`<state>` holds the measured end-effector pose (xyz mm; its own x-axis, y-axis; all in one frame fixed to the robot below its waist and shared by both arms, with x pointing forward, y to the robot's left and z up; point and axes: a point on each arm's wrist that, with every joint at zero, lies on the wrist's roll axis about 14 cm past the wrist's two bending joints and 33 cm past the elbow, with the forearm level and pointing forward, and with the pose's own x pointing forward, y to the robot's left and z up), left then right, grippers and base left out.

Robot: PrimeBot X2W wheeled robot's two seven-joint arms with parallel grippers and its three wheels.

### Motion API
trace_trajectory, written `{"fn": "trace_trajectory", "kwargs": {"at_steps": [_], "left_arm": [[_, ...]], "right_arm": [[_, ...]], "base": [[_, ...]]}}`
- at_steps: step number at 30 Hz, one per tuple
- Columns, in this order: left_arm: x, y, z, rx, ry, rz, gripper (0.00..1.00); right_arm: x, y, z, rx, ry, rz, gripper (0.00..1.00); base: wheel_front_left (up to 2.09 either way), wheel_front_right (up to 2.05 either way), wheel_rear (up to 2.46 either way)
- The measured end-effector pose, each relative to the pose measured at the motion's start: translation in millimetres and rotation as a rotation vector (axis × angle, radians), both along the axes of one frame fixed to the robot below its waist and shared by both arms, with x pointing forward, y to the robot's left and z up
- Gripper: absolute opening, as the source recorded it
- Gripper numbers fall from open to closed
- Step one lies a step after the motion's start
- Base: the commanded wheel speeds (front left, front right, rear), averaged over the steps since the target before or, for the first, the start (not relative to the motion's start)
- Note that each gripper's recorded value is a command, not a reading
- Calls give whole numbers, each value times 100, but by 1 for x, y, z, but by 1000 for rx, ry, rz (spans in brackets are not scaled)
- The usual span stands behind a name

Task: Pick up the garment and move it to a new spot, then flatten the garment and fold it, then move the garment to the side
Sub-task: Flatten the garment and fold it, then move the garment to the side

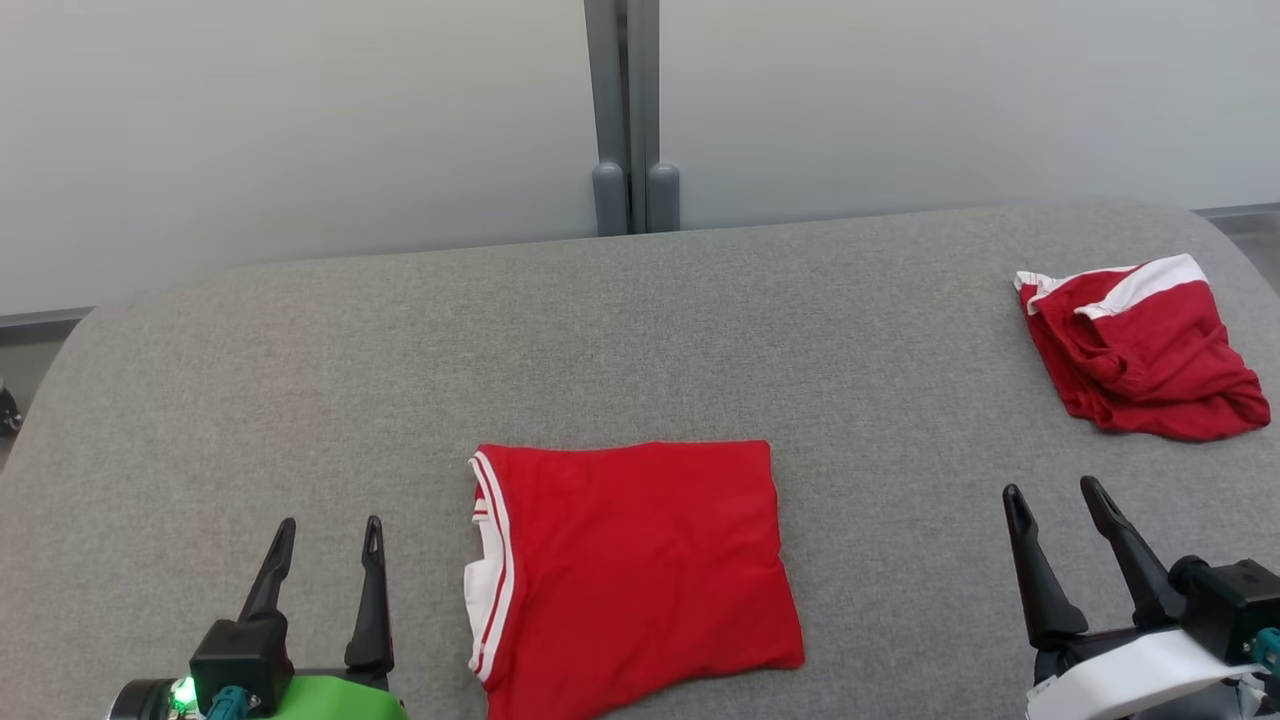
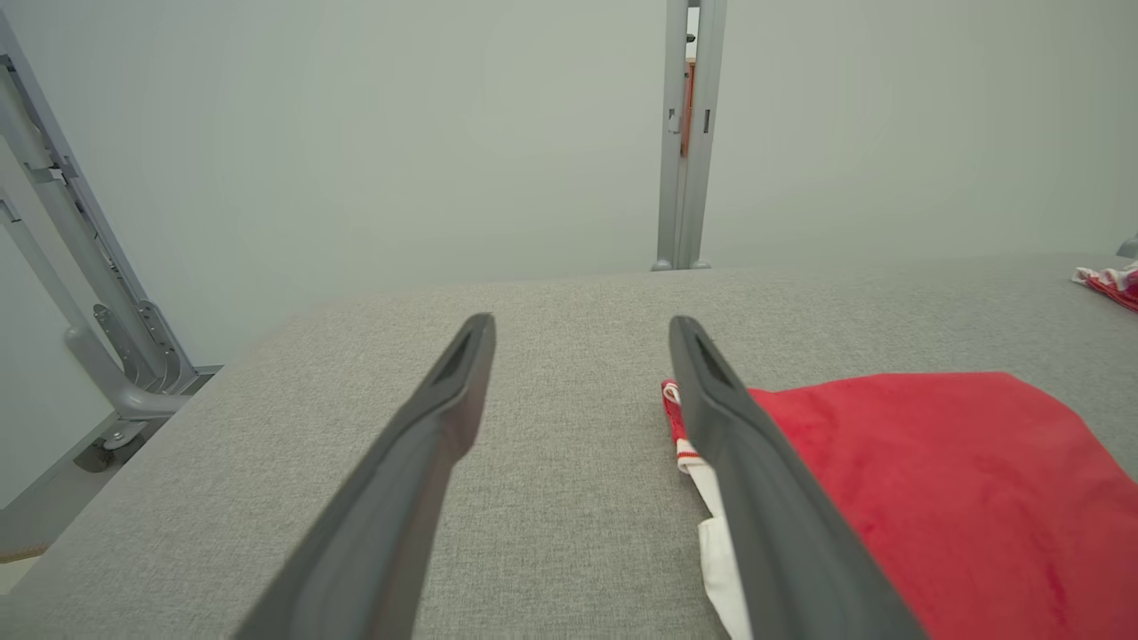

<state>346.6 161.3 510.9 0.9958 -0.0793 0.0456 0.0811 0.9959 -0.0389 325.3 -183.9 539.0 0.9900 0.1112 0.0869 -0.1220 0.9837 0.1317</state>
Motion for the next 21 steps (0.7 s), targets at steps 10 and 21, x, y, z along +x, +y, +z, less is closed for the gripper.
{"fn": "trace_trajectory", "kwargs": {"at_steps": [10,21], "left_arm": [[-3,1,-3,9,15,4,100],[-4,4,-5,12,25,11,100]], "right_arm": [[-5,-1,0,4,5,-7,100],[-4,0,-1,5,6,-7,100]], "base": [[0,0,0],[0,0,0]]}}
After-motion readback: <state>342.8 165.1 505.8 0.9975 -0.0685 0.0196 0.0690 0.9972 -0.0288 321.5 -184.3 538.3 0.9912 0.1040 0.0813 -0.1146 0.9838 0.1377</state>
